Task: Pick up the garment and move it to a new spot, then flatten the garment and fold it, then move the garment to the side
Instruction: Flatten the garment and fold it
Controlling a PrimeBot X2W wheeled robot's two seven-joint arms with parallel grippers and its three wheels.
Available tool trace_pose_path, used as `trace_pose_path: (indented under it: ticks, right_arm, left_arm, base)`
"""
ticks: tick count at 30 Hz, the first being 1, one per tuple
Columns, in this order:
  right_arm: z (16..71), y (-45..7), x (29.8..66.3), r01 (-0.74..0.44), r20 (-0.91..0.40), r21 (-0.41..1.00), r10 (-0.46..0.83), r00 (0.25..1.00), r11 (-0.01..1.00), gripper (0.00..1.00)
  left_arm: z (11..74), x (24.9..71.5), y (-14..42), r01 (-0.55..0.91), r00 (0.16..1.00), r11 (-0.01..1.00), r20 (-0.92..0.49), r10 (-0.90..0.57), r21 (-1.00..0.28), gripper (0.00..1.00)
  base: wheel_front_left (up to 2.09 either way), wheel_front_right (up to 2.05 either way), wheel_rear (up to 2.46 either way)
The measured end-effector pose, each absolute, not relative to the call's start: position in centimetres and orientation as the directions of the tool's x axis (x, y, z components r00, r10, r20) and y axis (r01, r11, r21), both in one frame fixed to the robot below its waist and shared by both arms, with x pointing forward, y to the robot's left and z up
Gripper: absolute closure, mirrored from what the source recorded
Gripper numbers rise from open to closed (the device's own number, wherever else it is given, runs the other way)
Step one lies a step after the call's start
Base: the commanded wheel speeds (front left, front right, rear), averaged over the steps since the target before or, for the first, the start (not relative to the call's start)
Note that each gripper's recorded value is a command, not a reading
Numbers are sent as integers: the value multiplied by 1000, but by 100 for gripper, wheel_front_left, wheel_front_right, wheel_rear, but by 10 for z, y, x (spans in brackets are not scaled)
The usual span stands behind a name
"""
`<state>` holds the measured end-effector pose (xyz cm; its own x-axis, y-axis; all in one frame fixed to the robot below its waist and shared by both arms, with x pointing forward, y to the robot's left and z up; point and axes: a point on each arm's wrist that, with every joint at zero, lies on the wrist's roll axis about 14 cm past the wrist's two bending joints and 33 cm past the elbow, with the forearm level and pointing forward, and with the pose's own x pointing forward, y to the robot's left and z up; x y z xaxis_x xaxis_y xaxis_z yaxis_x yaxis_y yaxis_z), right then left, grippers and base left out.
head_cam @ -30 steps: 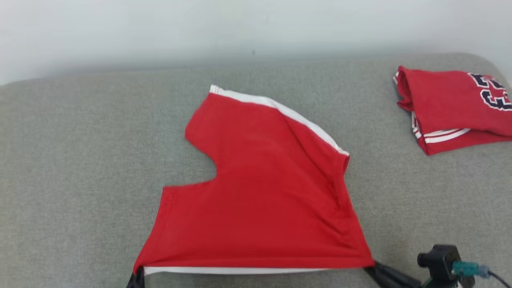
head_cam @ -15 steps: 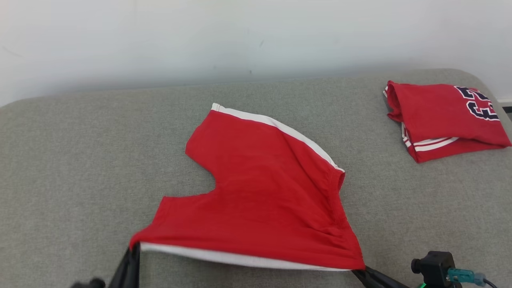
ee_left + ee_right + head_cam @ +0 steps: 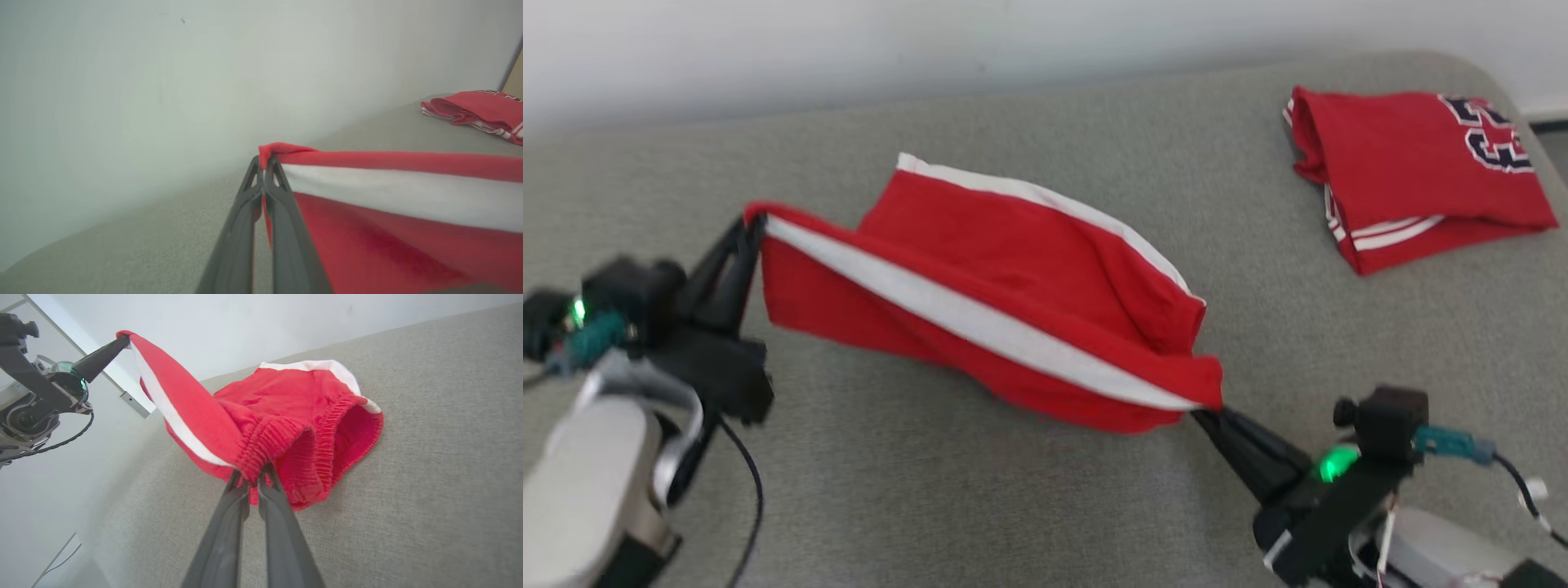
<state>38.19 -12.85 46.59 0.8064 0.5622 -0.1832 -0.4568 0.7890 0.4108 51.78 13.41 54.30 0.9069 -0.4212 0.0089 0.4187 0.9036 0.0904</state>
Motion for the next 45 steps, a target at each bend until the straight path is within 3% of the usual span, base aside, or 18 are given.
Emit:
trace_pose_path:
  ticks: [13, 22, 33, 41, 42, 43, 44, 45]
  right_arm:
    - [439, -148, 434, -310, -209, 475, 448, 869, 823, 100]
    - [442, -155, 452, -245, -163, 532, 382, 910, 811, 100]
    - [440, -161, 466, -224, -154, 505, 342, 927, 834, 100]
    - [444, -161, 473, -224, -139, 497, 332, 933, 838, 98]
    - [444, -160, 474, -224, -138, 497, 331, 933, 838, 71]
    - [445, -161, 474, -223, -137, 495, 328, 935, 840, 38]
    - [446, -161, 475, -223, -132, 493, 326, 936, 841, 0]
    - [448, -161, 475, -225, -128, 489, 324, 937, 843, 0]
  left_arm:
    - [481, 605, 78, 566, 820, 812, -201, -536, 144, 100]
    - [467, 649, 58, 586, 807, 797, -202, -555, 147, 100]
    - [422, 656, 51, 608, 780, 781, -292, -553, 145, 100]
    - [428, 652, 64, 589, 792, 794, -303, -530, 150, 100]
    - [429, 652, 66, 583, 796, 798, -301, -525, 150, 65]
    - [431, 650, 67, 582, 797, 800, -299, -524, 150, 55]
    - [433, 649, 67, 579, 800, 802, -292, -524, 146, 0]
    - [434, 647, 67, 576, 802, 806, -288, -524, 137, 0]
  base:
    - [0, 0, 0]
    - [0, 0, 0]
    - [0, 0, 0]
    - [0, 0, 0]
    - [0, 0, 0]
    - [0, 0, 0]
    - [0, 0, 0]
    - [0, 0, 0]
